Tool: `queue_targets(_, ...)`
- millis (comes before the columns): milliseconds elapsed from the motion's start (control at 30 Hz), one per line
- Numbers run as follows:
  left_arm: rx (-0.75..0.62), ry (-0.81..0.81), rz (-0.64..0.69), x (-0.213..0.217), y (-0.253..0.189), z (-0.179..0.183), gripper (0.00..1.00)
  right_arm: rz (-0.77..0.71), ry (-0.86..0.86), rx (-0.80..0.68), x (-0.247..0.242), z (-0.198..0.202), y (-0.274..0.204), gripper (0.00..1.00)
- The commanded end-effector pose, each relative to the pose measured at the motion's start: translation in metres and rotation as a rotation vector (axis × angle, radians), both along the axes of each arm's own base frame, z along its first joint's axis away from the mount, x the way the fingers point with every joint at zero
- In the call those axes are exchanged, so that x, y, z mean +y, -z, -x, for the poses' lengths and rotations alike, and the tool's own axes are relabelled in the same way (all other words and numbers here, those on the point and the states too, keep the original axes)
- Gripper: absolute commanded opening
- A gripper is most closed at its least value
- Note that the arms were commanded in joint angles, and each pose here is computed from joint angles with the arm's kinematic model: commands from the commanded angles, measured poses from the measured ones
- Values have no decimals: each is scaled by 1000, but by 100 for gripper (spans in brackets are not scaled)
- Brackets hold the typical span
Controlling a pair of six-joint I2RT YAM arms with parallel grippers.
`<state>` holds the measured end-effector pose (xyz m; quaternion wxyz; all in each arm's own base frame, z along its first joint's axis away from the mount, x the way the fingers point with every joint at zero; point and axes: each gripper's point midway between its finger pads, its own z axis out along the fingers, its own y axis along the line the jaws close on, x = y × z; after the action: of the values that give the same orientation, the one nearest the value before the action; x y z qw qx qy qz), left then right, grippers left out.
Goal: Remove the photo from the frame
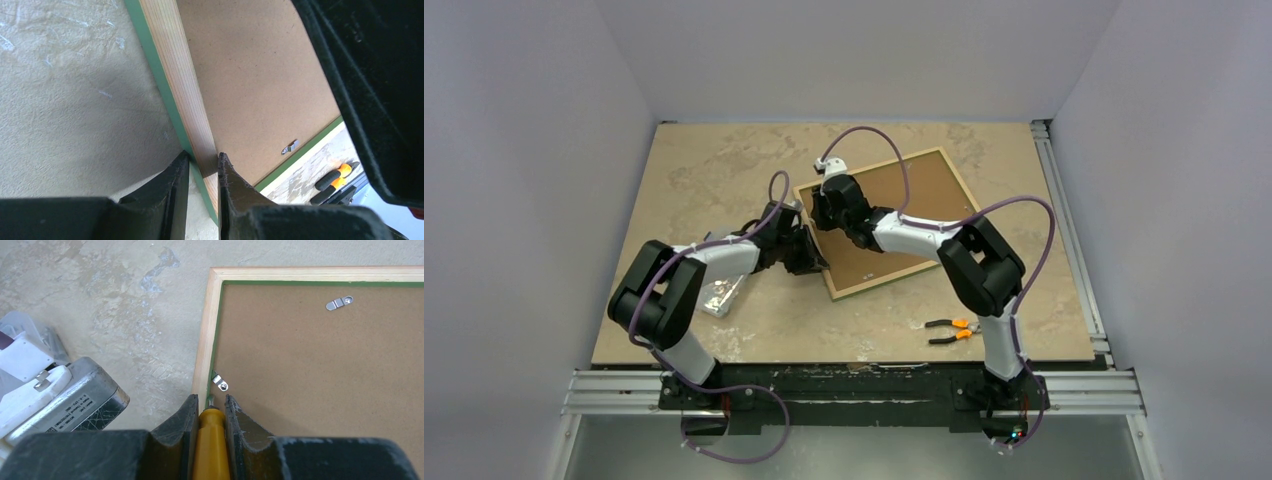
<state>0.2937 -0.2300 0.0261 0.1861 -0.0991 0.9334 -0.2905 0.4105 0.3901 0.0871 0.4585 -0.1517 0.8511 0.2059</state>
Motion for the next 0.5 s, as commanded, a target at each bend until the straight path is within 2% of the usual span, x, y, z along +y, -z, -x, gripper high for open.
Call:
queue_targets(0,17,3,-73,13,27,7,0,8,25,-20,6,-11,10,0)
queue_targets(233,20,-1,-72,13,30,7,0,-39,-19,-58,15,-10,0,0)
queue_targets(467,37,-20,-35,11,34,8,0,-5,-10,-94,15,-20,9,0)
